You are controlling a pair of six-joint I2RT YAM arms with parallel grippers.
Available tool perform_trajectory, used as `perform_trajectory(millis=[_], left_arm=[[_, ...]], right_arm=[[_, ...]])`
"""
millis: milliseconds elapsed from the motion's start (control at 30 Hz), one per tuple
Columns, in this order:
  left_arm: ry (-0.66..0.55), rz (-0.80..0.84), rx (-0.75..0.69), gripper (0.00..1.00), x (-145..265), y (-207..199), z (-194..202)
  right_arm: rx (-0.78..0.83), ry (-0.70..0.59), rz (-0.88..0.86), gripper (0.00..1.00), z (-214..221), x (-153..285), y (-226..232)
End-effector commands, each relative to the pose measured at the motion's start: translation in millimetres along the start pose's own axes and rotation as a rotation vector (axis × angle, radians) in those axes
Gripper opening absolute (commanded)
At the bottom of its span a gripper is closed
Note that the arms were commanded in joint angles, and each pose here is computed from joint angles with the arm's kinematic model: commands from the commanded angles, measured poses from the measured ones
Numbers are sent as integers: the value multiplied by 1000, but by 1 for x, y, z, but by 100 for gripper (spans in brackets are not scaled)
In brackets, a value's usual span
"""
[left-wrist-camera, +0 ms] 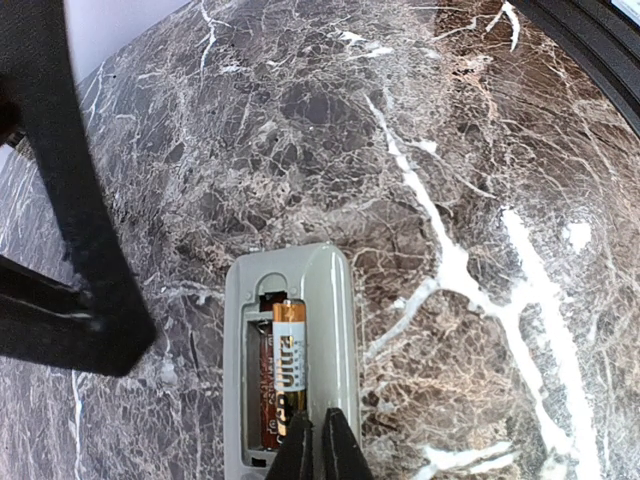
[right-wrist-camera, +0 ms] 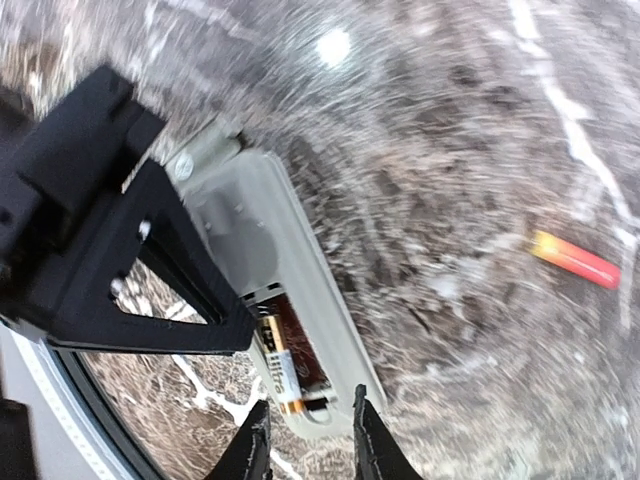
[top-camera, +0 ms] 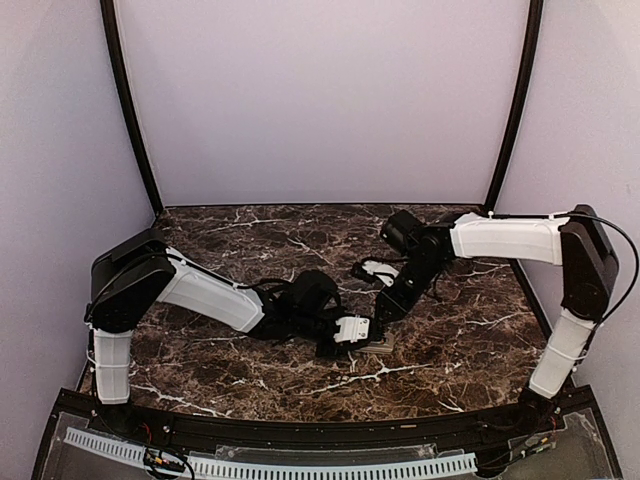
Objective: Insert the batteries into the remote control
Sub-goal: Place the battery in the battery compartment, then load the battery into the battery compartment.
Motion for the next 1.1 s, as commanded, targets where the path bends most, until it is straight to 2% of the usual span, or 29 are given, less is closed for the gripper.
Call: perform_trajectory(millis=[0, 167, 367, 500, 800, 1067], left_arm=[[150, 128, 73, 7, -6, -35, 42], [153, 126, 77, 7, -6, -34, 43], [155, 124, 81, 7, -6, -34, 43], [154, 125, 80, 7, -6, -34, 43], [152, 126, 79, 7, -6, -34, 43], [151, 126, 82, 7, -6, -34, 43]], right_arm=[[-247, -9, 109, 25, 0, 25, -12], [-499, -71, 125, 26, 10, 34, -10], [-705, -107, 13, 23, 26, 25, 2], [-761, -74, -12, 22, 37, 11, 5], [-753, -66, -75, 19, 27, -9, 12], [-781, -46, -33, 14, 36, -17, 6]])
Point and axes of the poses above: each gripper's point midway between its finger pads, its own x axis back along the fingers, its own y axis along the line the jaws close on, z = x × y, the point moved 5 cm from there along x, back along the fingers, and after that the axes turned 6 degrees about -x, right-handed, at the moved point
